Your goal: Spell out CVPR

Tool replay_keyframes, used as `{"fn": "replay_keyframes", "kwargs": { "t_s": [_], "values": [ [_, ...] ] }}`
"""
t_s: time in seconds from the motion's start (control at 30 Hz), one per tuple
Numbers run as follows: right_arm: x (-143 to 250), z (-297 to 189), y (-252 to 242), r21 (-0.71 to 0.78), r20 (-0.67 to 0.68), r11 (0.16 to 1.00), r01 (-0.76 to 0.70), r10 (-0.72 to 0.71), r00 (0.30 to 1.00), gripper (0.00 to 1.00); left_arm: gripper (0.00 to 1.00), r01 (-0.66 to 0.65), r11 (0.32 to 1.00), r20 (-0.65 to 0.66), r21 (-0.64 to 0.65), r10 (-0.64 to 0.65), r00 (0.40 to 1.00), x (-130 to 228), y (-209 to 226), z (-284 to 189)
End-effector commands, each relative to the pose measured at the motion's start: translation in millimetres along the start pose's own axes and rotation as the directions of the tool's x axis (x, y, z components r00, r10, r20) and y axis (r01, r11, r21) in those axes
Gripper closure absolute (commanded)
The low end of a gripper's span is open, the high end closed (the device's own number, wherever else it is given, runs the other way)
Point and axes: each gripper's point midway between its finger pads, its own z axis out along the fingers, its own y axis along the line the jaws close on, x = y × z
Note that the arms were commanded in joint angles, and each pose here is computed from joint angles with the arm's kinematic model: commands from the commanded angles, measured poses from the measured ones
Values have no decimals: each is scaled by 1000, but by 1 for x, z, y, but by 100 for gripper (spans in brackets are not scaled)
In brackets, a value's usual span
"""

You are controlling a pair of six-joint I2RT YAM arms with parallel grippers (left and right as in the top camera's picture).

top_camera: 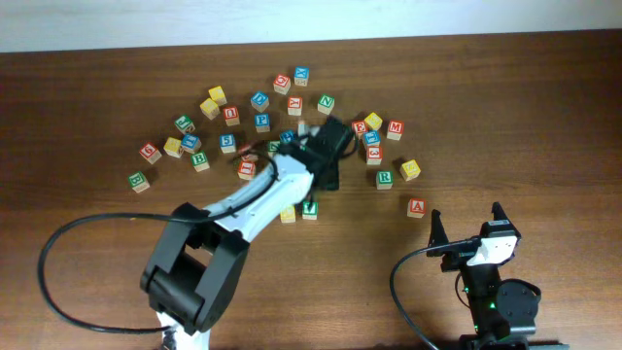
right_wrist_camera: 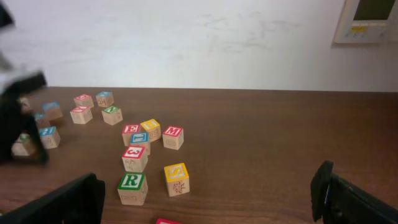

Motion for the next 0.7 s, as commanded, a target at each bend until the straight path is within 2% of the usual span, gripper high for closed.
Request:
{"fn": "replay_keyframes", "kwargs": {
  "t_s": [0.0, 0.07, 0.17, 0.27, 0.33, 0.47, 0.53, 0.63, 0.67],
  "values": [
    [3, 0, -3, 12, -4, 1000, 3, -3, 1000, 2, 50, 84, 996, 156, 39, -89, 984, -75, 18, -59],
    [3, 0, -3, 12, -4, 1000, 3, -3, 1000, 2, 41, 161, 986, 210, 44, -167, 963, -108, 49, -88],
    [3, 0, -3, 12, -4, 1000, 3, -3, 1000, 2, 2, 307, 952, 237, -10, -296, 925, -131, 127, -101],
    [3, 0, -3, 12, -4, 1000, 3, -3, 1000, 2, 1, 415, 899, 122, -140, -400, 908, -104, 203, -89],
    [3, 0, -3, 12, -4, 1000, 3, -3, 1000, 2, 1, 435, 875, 42, -213, -437, 899, -81, 228, -84],
    [3, 0, -3, 12, -4, 1000, 3, -3, 1000, 2, 1, 443, 864, 1, -241, -456, 890, -68, 238, -78],
    [3, 0, -3, 12, -4, 1000, 3, -3, 1000, 2, 0, 447, 875, -31, -186, -460, 887, -67, 226, -76],
    [3, 0, -3, 12, -4, 1000, 3, -3, 1000, 2, 22, 459, 883, -58, -97, -466, 883, -72, 210, -74],
    [3, 0, -3, 12, -4, 1000, 3, -3, 1000, 2, 21, 462, 884, -75, -65, -466, 882, -72, 203, -74]
  ]
}}
